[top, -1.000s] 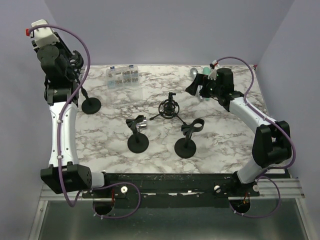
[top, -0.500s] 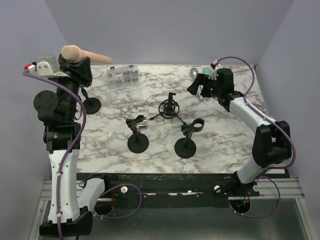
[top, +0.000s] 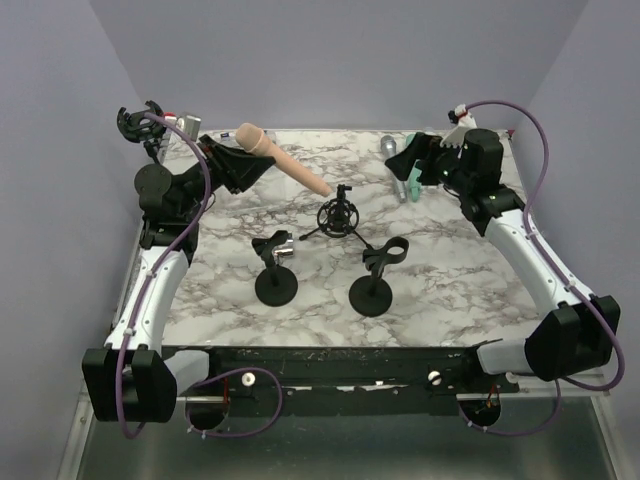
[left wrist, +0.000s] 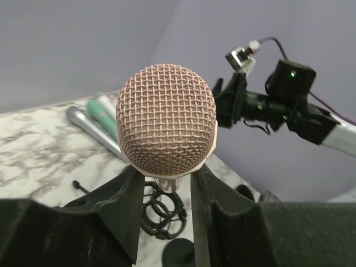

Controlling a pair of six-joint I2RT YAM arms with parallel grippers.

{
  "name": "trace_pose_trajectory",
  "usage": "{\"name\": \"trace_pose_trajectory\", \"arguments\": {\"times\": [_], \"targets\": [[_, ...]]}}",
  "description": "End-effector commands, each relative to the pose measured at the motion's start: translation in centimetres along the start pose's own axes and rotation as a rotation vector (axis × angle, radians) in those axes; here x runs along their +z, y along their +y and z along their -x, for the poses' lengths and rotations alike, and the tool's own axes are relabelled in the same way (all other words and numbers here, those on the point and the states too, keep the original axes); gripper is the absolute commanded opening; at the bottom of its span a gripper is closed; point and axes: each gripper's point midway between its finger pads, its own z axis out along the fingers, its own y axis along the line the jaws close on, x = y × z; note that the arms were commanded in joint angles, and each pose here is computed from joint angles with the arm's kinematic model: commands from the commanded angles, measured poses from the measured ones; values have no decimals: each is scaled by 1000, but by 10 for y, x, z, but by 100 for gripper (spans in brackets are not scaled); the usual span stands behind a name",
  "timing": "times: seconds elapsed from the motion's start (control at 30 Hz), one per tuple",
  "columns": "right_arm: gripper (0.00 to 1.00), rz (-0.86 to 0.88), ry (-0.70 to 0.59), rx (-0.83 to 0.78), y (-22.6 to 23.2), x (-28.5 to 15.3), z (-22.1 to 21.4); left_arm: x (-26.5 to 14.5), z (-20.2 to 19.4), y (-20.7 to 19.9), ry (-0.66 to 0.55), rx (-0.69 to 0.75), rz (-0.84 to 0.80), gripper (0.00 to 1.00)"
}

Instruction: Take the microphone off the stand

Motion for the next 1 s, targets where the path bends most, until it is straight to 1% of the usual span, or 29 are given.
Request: {"name": "trace_pose_trajectory", "arguments": {"times": [0.0, 0.1, 0.17, 0.27, 0.4, 0.5, 0.57, 0.67, 0.8, 0.9, 0.97], "targets": [[100, 215, -22, -34, 60, -25, 22, -4, -2, -56, 19, 23, -281, 0], [100, 382, -64, -85, 107, -42, 34, -8, -3, -66, 41, 17, -323, 0], [100, 518, -87, -109, 138, -54, 39, -10, -6, -68, 36, 6, -317, 0], [100, 740, -76, -132, 182, -73, 36, -13, -14, -70, 39, -11, -311, 0], [100, 922, -21, -177, 230, -80, 15, -12, -20, -76, 56, -2, -318, 0], [100, 987, 16, -196, 259, -78, 0, -12, -22, -80, 68, -6, -323, 0], [97, 1013, 22, -204, 274, -78, -9, -13, -22, -83, 67, -1, -330, 0], [89, 1064, 20, -218, 288, -81, -18, -13, -24, -87, 73, -1, -336, 0], [80, 1073, 23, -220, 293, -78, -29, -11, -27, -89, 84, -10, -343, 0], [67, 1054, 6, -217, 290, -74, -30, -11, -28, -90, 86, -20, -343, 0], [65, 1039, -16, -212, 289, -72, -28, -11, -28, -91, 82, -26, -349, 0]]}}
